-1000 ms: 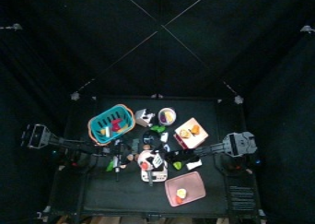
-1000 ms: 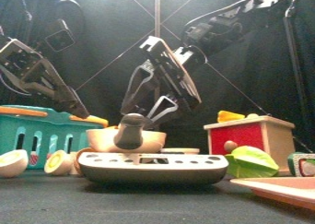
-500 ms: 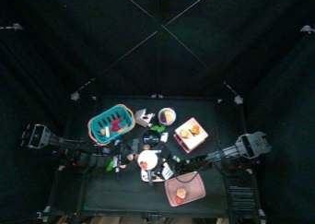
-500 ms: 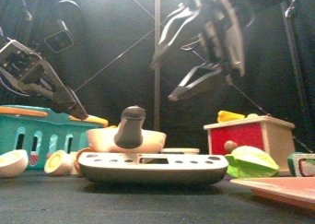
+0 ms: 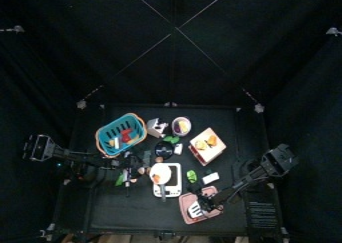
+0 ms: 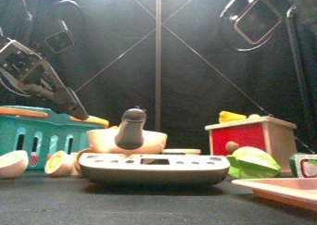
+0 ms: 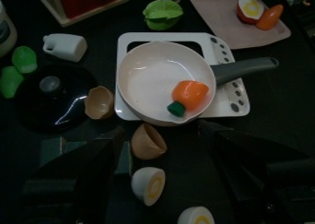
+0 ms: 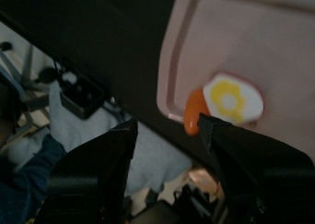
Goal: Grab carrot bottom
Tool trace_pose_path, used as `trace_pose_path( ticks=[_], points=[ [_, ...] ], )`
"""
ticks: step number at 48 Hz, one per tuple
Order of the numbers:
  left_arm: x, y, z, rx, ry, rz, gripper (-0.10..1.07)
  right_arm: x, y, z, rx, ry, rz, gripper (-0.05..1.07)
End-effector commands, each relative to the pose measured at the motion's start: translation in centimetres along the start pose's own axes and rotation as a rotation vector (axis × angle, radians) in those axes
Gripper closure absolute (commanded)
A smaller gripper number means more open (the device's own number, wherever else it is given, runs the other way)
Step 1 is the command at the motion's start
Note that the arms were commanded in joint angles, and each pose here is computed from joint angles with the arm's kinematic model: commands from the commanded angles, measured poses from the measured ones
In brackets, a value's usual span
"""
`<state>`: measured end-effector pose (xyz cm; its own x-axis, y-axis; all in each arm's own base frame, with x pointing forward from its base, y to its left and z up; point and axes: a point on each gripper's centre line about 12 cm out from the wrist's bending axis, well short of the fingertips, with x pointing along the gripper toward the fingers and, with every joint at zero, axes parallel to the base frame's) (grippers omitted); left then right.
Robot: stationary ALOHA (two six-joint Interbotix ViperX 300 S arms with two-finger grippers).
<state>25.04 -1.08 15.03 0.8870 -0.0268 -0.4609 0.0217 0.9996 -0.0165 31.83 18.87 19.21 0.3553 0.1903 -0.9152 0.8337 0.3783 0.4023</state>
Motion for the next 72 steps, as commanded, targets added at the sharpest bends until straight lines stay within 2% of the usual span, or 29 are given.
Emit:
trace_pose_path(
  ticks=[1, 13, 20, 26, 37, 49, 72],
  points=[
    [0.1, 0.0, 0.7, 0.004, -0.022, 0.001, -0.01, -1.2, 0.9, -0.4, 0.004, 0.004, -0.03, 0.13],
    [0.1, 0.0, 0.5, 0.023, -0.016, -0.005, -0.01, 2.2, 2.6, -1.6, -0.014, 0.005, -0.105, 0.13],
    [0.0, -0.2, 0.2, 0.022, -0.009, -0.01, -0.01, 3.5, 3.3, -2.2, 0.002, -0.012, -0.155, 0.14],
    [-0.1, -0.7, -0.2, 0.027, 0.0, -0.028, -0.01, 3.6, 2.9, -2.9, 0.04, -0.04, -0.221, 0.14],
    [-0.1, -1.3, -0.1, 0.026, -0.002, -0.046, -0.01, 3.9, 2.6, -4.8, 0.136, -0.055, -0.239, 0.13],
    [-0.1, -1.3, 0.0, 0.029, -0.004, -0.046, -0.01, 5.6, 2.4, -4.4, 0.146, -0.062, -0.218, 0.13],
    [-0.1, -1.3, -0.3, 0.025, 0.002, -0.046, -0.01, 7.4, 0.8, -3.0, 0.108, -0.118, -0.246, 0.14]
  ],
)
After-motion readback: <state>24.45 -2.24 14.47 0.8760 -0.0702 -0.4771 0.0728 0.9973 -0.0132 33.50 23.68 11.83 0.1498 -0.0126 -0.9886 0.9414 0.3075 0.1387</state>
